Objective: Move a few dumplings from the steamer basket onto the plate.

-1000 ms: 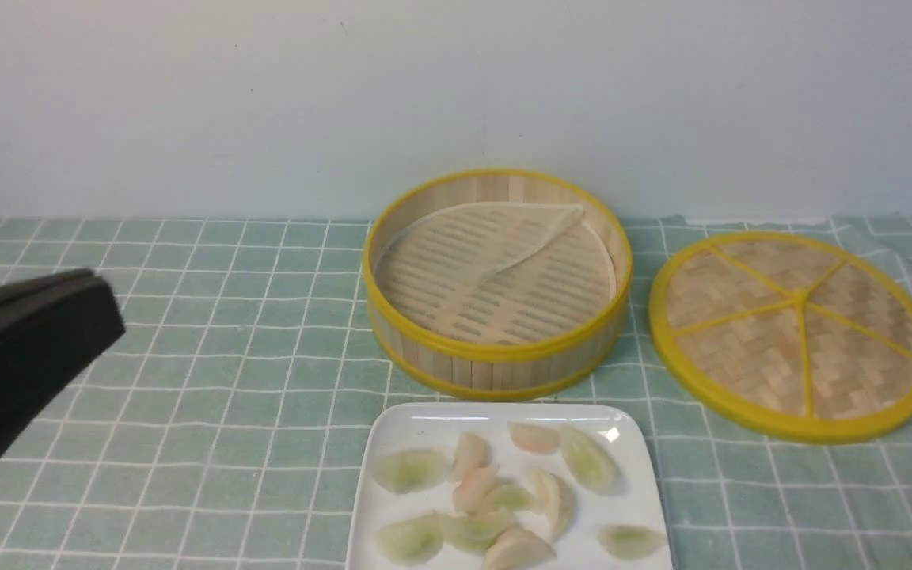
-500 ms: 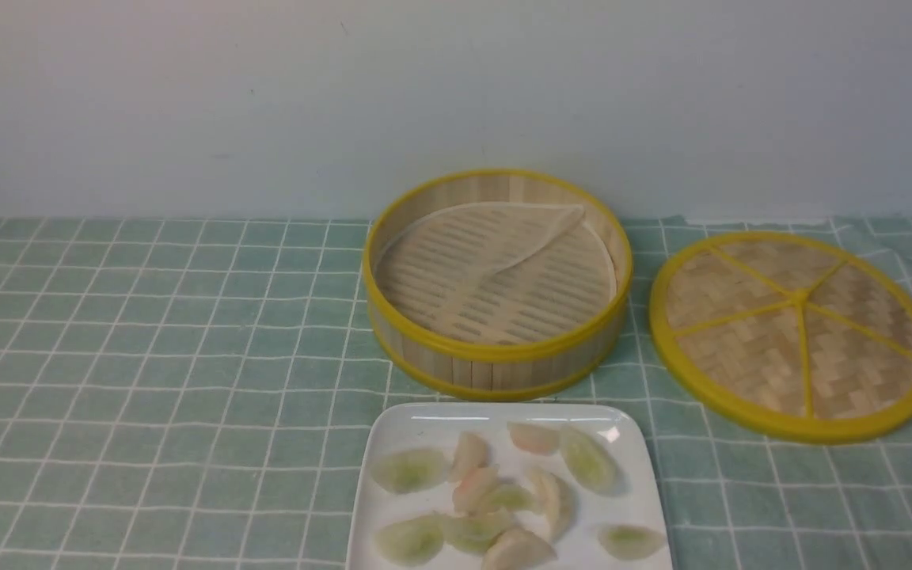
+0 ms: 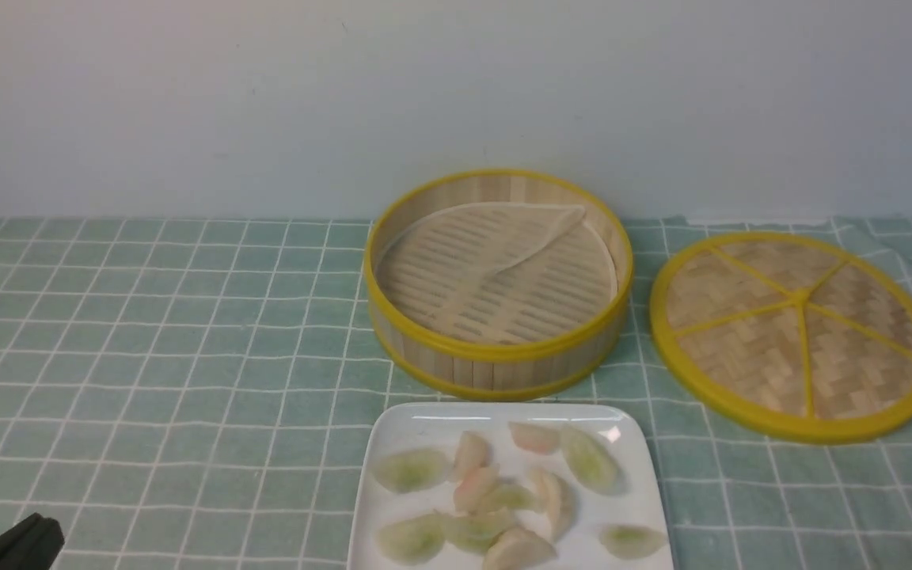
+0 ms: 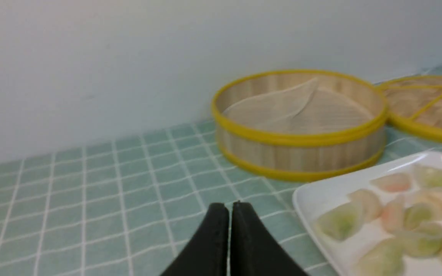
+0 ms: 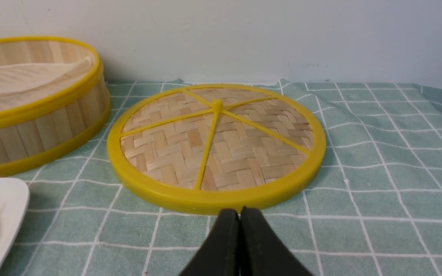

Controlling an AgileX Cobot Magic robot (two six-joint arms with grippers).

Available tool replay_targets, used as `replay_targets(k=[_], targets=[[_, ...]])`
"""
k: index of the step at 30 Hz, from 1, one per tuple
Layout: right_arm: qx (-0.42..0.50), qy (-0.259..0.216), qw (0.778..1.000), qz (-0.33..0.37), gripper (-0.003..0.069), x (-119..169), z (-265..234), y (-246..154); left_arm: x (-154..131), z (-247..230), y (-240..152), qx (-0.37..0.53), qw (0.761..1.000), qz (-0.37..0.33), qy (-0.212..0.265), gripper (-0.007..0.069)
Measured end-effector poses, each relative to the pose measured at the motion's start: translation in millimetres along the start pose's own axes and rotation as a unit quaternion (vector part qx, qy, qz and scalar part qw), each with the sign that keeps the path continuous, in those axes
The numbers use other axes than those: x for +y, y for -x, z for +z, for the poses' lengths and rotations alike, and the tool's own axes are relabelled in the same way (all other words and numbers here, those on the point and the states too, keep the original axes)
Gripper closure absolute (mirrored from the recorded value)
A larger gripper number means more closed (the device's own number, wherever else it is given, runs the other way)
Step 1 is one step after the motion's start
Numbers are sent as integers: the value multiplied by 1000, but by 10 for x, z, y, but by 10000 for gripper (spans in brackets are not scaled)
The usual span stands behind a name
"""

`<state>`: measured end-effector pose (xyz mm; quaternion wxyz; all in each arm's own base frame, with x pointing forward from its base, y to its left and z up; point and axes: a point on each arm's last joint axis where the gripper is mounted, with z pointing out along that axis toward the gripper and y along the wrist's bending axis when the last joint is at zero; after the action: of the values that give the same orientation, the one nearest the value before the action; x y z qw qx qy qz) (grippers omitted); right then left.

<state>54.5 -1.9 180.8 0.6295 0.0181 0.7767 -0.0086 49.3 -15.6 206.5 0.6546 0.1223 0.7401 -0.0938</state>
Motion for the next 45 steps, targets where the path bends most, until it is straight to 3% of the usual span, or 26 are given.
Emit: replay_targets(k=[3, 7, 26, 45], targets=[[0, 0, 1000, 0, 673, 0, 0, 0, 55, 44, -195, 31, 998, -7, 54, 631], [0, 0, 1000, 0, 673, 0, 0, 0, 84, 54, -281, 49, 995, -11, 82, 631], [0, 0, 1000, 0, 673, 0, 0, 0, 121, 38, -350, 89, 989, 6, 116, 631], [0, 0, 1000, 0, 673, 0, 0, 0, 121, 38, -350, 89, 989, 6, 116, 631]])
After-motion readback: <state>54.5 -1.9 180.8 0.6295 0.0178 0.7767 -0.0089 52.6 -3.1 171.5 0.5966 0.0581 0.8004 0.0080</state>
